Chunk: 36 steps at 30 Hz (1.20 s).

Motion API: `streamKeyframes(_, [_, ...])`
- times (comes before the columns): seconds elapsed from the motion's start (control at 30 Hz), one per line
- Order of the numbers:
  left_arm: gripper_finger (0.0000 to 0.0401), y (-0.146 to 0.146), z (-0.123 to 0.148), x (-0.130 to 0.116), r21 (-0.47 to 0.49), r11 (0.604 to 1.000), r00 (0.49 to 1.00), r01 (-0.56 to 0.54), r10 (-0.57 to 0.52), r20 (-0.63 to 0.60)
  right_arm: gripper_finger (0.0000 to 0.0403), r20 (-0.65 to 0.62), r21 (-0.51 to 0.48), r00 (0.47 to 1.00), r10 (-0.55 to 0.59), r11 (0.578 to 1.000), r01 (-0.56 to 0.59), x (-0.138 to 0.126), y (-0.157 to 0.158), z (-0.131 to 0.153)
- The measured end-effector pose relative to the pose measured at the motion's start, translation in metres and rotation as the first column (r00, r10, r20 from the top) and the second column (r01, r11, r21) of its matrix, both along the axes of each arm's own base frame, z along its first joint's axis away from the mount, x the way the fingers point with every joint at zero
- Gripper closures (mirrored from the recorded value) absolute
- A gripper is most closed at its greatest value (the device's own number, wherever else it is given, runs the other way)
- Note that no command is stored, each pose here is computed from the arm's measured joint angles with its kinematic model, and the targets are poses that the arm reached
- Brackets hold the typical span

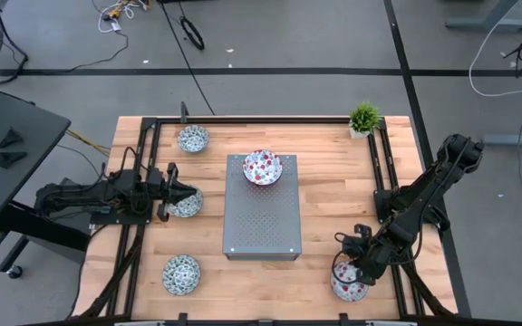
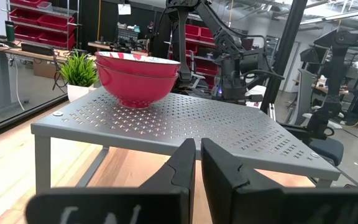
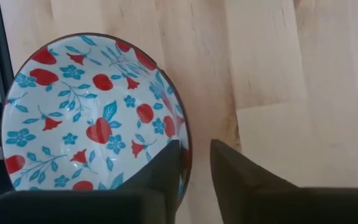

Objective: Pick & Place Mini bowls
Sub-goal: Put the red bowl on top of the red bowl on the shelf

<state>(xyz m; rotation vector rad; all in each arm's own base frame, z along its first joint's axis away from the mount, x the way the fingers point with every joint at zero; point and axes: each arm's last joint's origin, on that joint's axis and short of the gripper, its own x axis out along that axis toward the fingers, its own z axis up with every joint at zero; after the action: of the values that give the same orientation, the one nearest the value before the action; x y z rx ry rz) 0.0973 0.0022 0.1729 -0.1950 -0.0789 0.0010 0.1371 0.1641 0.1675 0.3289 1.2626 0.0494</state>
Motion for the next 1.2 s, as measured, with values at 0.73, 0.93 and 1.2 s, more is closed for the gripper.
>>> streamKeyframes(0.73, [0.0369,0.000,0.000,0.000,0.000,1.000,1.000,0.000,0.000,0.000,0.0399,0.021,0.045,1.000,0.001,0.999,-0.002,0.002,0.003,0.002])
streamKeyframes(0.93, [0.0369,0.000,0.000,0.000,0.000,1.000,1.000,0.000,0.000,0.000,0.0402,0.037,0.075,0.999,0.013,0.997,-0.016,0.006,0.008,0.010])
streamKeyframes(1.2, [0.0369,0.000,0.000,0.000,0.000,1.000,1.000,0.000,0.000,0.000,0.0403,0.094,0.143,0.995,0.027,0.989,-0.040,0.014,0.016,0.035])
